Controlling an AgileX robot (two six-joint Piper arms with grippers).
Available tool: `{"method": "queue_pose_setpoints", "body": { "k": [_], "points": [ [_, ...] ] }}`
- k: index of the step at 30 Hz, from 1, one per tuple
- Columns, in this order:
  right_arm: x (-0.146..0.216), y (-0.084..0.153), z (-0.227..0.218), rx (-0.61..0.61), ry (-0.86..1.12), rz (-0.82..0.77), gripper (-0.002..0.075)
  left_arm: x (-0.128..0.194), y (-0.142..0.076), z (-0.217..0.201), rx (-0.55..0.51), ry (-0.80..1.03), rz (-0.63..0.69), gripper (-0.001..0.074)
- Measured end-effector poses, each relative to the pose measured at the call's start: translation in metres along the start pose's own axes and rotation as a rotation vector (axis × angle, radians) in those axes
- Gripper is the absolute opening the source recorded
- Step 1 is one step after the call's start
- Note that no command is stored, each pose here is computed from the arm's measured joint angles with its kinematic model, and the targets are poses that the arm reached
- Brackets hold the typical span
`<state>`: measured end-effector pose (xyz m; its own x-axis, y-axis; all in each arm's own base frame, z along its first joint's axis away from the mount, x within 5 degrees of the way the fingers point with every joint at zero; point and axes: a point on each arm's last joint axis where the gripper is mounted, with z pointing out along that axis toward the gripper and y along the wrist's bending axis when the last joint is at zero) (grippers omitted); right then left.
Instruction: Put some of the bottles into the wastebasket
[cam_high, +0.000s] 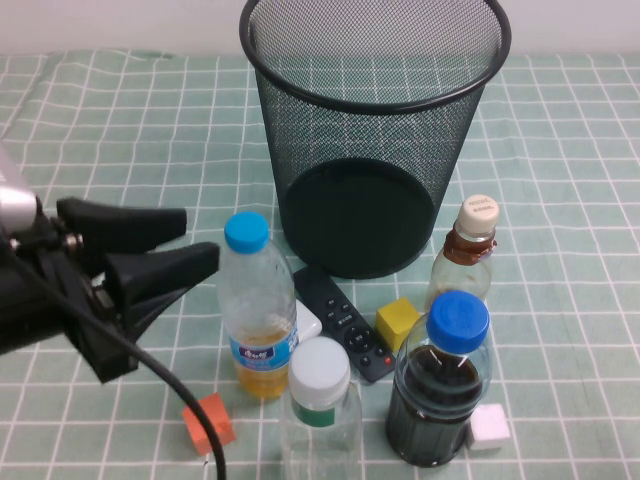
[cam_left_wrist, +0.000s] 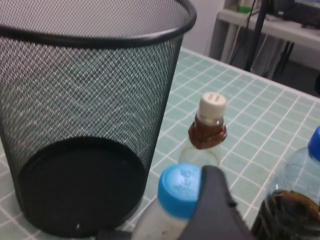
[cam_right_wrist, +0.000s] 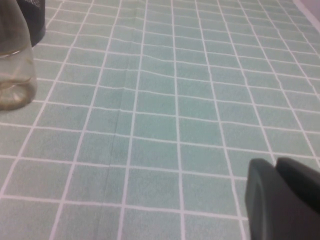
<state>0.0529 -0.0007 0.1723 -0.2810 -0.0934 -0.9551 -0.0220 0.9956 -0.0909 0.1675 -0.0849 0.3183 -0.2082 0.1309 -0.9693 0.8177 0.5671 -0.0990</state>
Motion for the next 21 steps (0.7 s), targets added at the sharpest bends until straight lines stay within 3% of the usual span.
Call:
{"method": "queue_pose_setpoints", "body": {
  "k": [2,4,7,11,15,17,21],
  "points": [
    [-0.002,0.000,0.000,0.004,-0.020,-0.008,-0.0001,-0.002,0.002,0.003,0.019,-0.034,-0.002,0.0417],
    [-0.005,0.000,0.000,-0.002,-0.056,0.013,-0.0001,-0.003,0.000,0.004,0.058,-0.050,0.031,0.0465],
    [-0.012,0.002,-0.001,-0.031,-0.126,0.125,-0.0001,-0.004,-0.011,0.002,0.158,-0.063,0.102,0.0461],
    [-0.020,0.003,-0.002,-0.073,-0.219,0.334,-0.0001,0.000,-0.030,-0.008,0.276,-0.001,0.214,0.0385],
    [-0.028,0.001,-0.004,-0.075,-0.302,0.442,-0.0001,0.004,-0.048,-0.012,0.373,0.046,0.305,0.0363],
    [-0.029,0.000,-0.005,-0.081,-0.316,0.490,-0.0001,0.006,-0.057,-0.011,0.431,0.058,0.344,0.0386],
    [-0.028,0.001,-0.005,-0.100,-0.306,0.571,0.0000,0.009,-0.064,-0.001,0.478,0.079,0.371,0.0518]
  ]
}}
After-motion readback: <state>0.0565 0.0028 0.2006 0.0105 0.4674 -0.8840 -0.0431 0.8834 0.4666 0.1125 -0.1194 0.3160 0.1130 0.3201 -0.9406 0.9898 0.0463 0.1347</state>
